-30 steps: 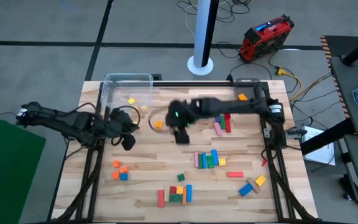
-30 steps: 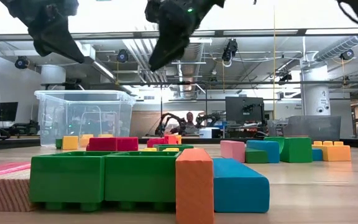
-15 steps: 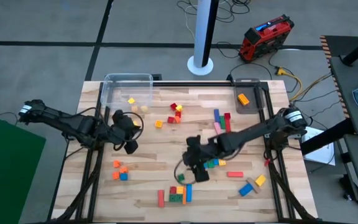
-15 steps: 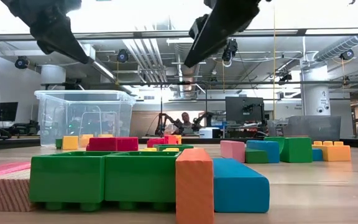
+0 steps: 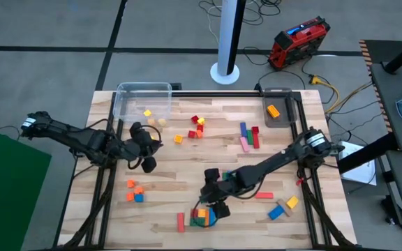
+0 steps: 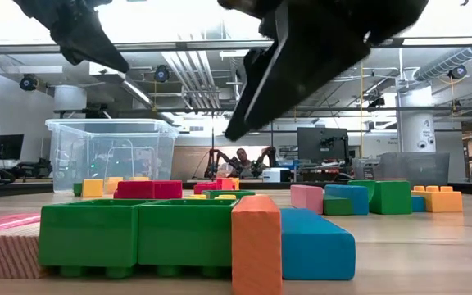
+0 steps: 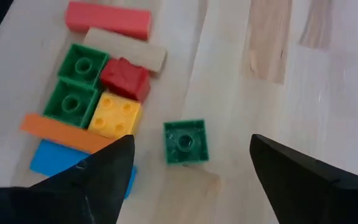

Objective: Sort blocks by size
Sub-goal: Put the green square game piece into the transparent bin

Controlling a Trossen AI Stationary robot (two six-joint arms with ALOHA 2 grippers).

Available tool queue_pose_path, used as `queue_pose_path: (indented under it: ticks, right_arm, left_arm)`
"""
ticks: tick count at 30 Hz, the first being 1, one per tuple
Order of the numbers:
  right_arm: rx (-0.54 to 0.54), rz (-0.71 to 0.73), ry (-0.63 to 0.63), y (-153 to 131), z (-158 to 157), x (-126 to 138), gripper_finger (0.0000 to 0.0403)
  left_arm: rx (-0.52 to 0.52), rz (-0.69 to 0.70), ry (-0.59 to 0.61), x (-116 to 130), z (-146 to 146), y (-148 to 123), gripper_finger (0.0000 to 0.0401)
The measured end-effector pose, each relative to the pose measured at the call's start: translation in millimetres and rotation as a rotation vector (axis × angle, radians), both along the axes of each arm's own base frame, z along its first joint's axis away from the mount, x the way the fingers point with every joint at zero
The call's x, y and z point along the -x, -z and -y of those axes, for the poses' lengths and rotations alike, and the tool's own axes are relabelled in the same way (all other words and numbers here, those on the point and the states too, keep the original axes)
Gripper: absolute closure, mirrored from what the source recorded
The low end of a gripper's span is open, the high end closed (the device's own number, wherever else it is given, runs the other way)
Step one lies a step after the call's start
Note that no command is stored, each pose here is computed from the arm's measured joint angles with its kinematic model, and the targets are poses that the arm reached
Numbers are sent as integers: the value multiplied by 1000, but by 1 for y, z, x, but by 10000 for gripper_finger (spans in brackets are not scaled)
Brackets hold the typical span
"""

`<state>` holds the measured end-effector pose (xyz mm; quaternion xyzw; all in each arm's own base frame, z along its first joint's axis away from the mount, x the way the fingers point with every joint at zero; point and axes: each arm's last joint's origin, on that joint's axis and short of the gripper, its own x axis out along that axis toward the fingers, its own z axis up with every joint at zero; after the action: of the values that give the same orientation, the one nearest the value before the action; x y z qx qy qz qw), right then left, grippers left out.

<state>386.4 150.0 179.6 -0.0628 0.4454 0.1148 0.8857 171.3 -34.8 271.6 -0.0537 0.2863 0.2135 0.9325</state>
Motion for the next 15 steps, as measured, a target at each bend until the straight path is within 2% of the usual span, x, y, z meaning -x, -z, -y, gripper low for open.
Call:
queue_pose_path:
  ticks: [7,15]
  right_arm:
    - [24,0,-18,20,-3,-7,86]
    - [42,-36,-22,40,-3,-11,102]
  left_arm:
    - [11,30,7,-2,2,-2,381]
    - [12,30,12,-2,3,-2,381]
